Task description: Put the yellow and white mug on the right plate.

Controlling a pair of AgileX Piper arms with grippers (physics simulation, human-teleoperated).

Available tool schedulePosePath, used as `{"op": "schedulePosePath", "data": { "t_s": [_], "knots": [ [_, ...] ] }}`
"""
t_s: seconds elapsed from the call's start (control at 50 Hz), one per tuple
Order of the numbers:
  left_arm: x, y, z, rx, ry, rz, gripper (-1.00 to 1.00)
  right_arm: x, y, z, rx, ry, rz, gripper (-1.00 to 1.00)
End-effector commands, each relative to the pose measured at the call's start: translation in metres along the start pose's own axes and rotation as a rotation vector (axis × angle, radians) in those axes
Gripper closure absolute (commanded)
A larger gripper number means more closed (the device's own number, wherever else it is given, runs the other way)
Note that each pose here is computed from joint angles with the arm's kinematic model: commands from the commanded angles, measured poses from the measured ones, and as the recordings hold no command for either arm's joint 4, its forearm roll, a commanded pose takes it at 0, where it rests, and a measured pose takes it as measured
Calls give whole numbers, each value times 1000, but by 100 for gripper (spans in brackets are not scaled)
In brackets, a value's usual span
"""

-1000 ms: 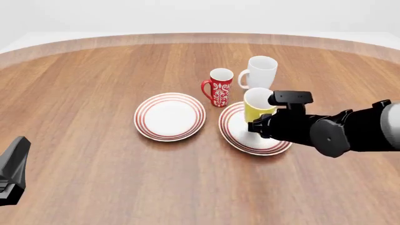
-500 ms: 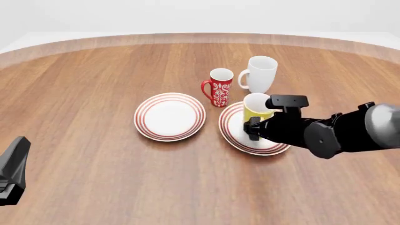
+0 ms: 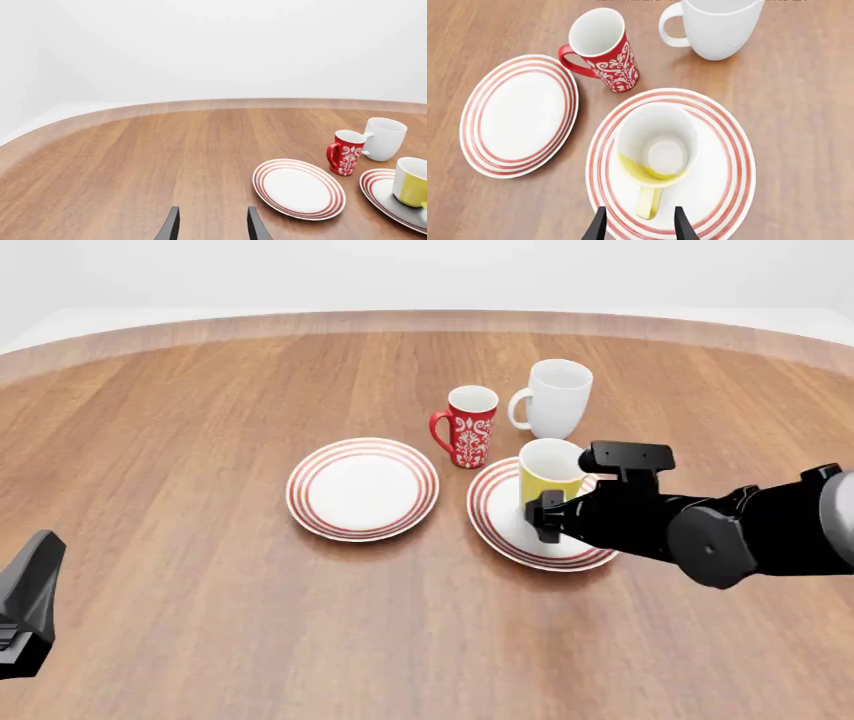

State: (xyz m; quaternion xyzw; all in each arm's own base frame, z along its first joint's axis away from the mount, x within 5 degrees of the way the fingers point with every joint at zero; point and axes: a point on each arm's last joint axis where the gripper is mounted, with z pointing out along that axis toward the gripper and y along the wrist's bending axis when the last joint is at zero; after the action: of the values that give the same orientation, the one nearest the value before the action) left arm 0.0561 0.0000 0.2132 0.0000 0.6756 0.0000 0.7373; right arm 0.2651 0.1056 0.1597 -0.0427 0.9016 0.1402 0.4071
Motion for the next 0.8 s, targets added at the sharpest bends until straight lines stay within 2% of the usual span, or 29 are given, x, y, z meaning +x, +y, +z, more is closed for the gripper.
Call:
{"op": "schedulePosePath", "data": {
  "t_s": [0.02, 0.12, 0.14, 0.3, 0.42, 0.66, 0.76, 0.8],
  "knots": [
    [0, 0, 0, 0, 0, 0, -100, 0, 0, -26, -5, -16, 10, -100],
    [0, 0, 0, 0, 0, 0, -100, -2, 5, -39, -20, -27, 6, -100],
    [0, 0, 0, 0, 0, 0, -100, -8, 8, -47, -29, -32, 3, -100],
    [0, 0, 0, 0, 0, 0, -100, -8, 14, -62, -52, -39, 1, -100],
    [0, 0, 0, 0, 0, 0, -100, -7, 16, -75, -62, -50, 0, -100],
    [0, 0, 0, 0, 0, 0, -100, -17, 19, -106, -78, -90, -11, -100],
    [0, 0, 0, 0, 0, 0, -100, -29, 20, -128, -81, -116, -18, -100],
    [0, 0, 0, 0, 0, 0, -100, -26, 19, -130, -81, -122, -20, -100]
  ]
}}
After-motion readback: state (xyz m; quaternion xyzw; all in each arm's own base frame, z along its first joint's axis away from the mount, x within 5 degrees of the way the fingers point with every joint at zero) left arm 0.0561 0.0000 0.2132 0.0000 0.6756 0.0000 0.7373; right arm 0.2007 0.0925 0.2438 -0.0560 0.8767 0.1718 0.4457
